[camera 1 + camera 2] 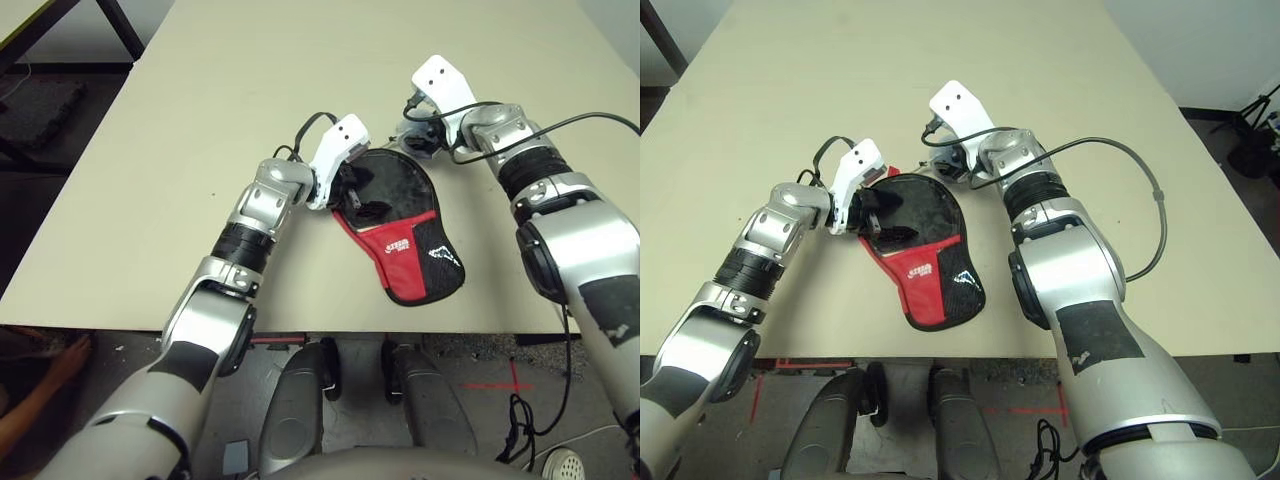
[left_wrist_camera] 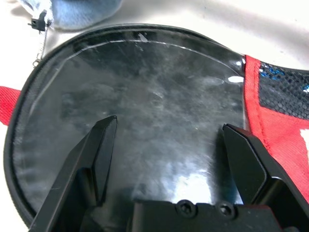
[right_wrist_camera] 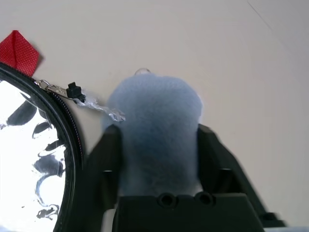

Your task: Store the ping-pong paddle in its case and zip it.

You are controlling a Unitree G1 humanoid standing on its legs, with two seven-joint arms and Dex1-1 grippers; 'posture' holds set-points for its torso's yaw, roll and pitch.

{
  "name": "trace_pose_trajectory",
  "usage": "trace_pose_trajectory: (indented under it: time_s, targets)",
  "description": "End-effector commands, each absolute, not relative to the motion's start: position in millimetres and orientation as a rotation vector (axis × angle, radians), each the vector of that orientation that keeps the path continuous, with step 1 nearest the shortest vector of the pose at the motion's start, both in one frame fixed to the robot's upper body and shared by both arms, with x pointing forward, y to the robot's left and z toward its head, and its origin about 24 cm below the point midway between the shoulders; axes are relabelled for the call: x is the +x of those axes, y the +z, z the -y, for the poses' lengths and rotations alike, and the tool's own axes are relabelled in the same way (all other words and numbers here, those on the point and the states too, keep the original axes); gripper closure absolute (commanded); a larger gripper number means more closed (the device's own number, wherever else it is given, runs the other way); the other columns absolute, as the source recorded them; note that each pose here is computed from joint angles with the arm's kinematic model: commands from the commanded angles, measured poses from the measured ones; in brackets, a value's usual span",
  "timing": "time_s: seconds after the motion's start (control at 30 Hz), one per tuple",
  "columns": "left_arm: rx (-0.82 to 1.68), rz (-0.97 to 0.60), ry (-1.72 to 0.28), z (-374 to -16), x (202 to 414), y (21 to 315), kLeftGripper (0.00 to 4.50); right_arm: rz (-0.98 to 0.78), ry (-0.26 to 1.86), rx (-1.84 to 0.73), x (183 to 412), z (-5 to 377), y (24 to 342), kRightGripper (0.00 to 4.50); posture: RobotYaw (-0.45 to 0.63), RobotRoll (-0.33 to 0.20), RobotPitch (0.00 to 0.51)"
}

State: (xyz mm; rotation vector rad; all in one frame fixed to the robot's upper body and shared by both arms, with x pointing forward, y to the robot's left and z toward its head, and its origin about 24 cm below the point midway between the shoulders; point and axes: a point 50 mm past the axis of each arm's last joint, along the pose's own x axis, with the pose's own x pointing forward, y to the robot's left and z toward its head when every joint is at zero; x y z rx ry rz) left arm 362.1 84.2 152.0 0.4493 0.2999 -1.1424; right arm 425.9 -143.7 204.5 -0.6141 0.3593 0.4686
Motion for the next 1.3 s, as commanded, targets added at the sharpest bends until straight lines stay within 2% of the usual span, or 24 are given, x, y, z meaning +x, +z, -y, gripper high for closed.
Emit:
trace_pose_trajectory:
  time_s: [0.03, 0.13, 0.2, 0.23, 0.53, 0.63, 0.77, 1.03, 1.3]
  targets:
    - [0.473, -0.387, -1.14, -78.6, 361.6, 132.1, 0.0, -0.39, 0.457, -0.63, 425.0, 151.4, 200.2, 2.93, 0.0, 0.0, 0.193]
    - [0.477, -0.391, -1.141, -74.6, 362.9, 129.9, 0.0, -0.396, 0.45, -0.644, 424.9, 154.1, 201.5, 3.85, -0.01, 0.0, 0.195]
    - [0.483, -0.388, -1.138, -70.8, 364.8, 129.2, 0.0, -0.406, 0.445, -0.649, 424.5, 158.2, 202.3, 4.3, -0.02, 0.0, 0.196]
    - [0.481, -0.386, -1.14, -68.6, 365.5, 129.5, 0.0, -0.417, 0.444, -0.648, 423.9, 161.0, 202.2, 4.39, -0.03, 0.0, 0.197]
    - [0.485, -0.38, -1.156, -63.9, 369.2, 129.6, 0.0, -0.563, 0.488, -0.641, 404.4, 197.1, 194.7, 4.4, -0.07, 0.0, 0.209]
    - [0.486, -0.383, -1.162, -63.7, 369.6, 128.8, 0.0, -0.594, 0.482, -0.649, 387.3, 211.4, 194.7, 4.4, -0.09, 0.0, 0.21]
    - [0.488, -0.382, -1.165, -62.6, 370.5, 128.7, 0.0, -0.64, 0.473, -0.653, 353.2, 228.0, 194.1, 4.4, -0.11, 0.0, 0.213]
    - [0.48, -0.373, -1.162, -61.9, 372.9, 128.7, 0.0, -0.745, 0.462, -0.605, 298.4, 240.8, 186.3, 4.4, -0.14, 0.0, 0.218]
    - [0.474, -0.366, -1.165, -58.8, 375.0, 129.7, 0.0, -0.833, 0.511, -0.606, 259.6, 244.4, 184.6, 4.4, -0.16, 0.0, 0.22]
